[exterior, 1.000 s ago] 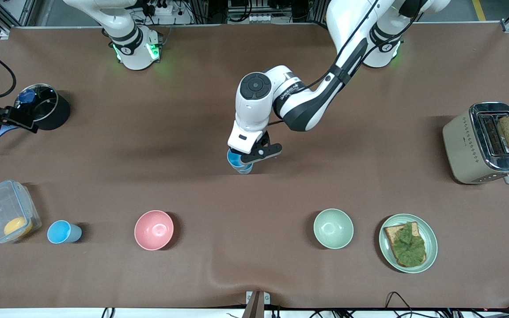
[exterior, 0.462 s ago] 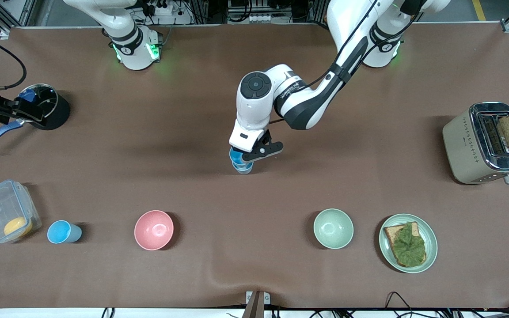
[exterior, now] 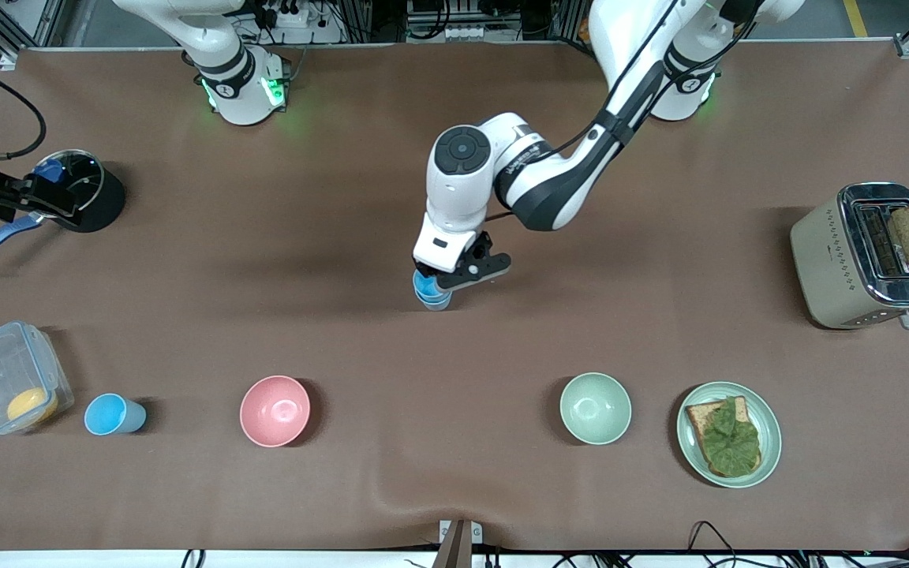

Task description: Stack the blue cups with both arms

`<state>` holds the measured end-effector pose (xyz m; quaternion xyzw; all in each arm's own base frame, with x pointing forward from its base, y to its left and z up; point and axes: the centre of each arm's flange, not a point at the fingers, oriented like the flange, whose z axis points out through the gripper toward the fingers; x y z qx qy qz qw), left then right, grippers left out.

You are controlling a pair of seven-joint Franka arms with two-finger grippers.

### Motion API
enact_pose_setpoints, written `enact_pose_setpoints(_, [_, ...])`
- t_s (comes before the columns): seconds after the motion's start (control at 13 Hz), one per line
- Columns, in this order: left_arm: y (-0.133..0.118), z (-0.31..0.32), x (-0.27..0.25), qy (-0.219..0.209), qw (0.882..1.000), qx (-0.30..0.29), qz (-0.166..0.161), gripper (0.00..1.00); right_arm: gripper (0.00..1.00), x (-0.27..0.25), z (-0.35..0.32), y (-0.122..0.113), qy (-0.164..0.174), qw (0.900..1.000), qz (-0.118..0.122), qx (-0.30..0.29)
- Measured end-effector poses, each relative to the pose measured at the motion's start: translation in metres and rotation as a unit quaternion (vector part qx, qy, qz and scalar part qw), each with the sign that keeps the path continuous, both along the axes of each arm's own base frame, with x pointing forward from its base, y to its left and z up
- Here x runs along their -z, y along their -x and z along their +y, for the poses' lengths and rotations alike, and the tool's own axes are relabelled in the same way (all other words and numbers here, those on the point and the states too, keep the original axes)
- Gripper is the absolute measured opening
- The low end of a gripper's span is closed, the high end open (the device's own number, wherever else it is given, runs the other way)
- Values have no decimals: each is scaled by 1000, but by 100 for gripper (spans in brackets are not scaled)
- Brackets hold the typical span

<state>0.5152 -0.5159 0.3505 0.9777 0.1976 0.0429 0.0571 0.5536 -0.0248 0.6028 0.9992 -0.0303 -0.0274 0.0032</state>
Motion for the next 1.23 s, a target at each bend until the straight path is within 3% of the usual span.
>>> enact_pose_setpoints(0.23, [-53,92,-107,-8,998,-54,-37,97,100,0,0,0,0,1000,0,0])
enact_pose_setpoints(0.31, [-68,135,-147,-11,996,-67,-52,100,100,0,0,0,0,1000,0,0])
enact_pose_setpoints(0.54, [-87,242,-217,-39,994,-72,-69,100,100,0,0,0,0,1000,0,0])
enact_pose_setpoints(0.85, [-109,345,-230,-55,997,-24,-48,100,100,0,-1,0,0,1000,1,1])
enact_pose_setpoints(1.0, [-105,381,-242,-41,998,25,-27,100,100,1,-1,0,0,1000,2,1])
enact_pose_setpoints(1.23, [-80,446,-277,-26,995,98,2,100,100,1,-1,0,0,1000,3,1])
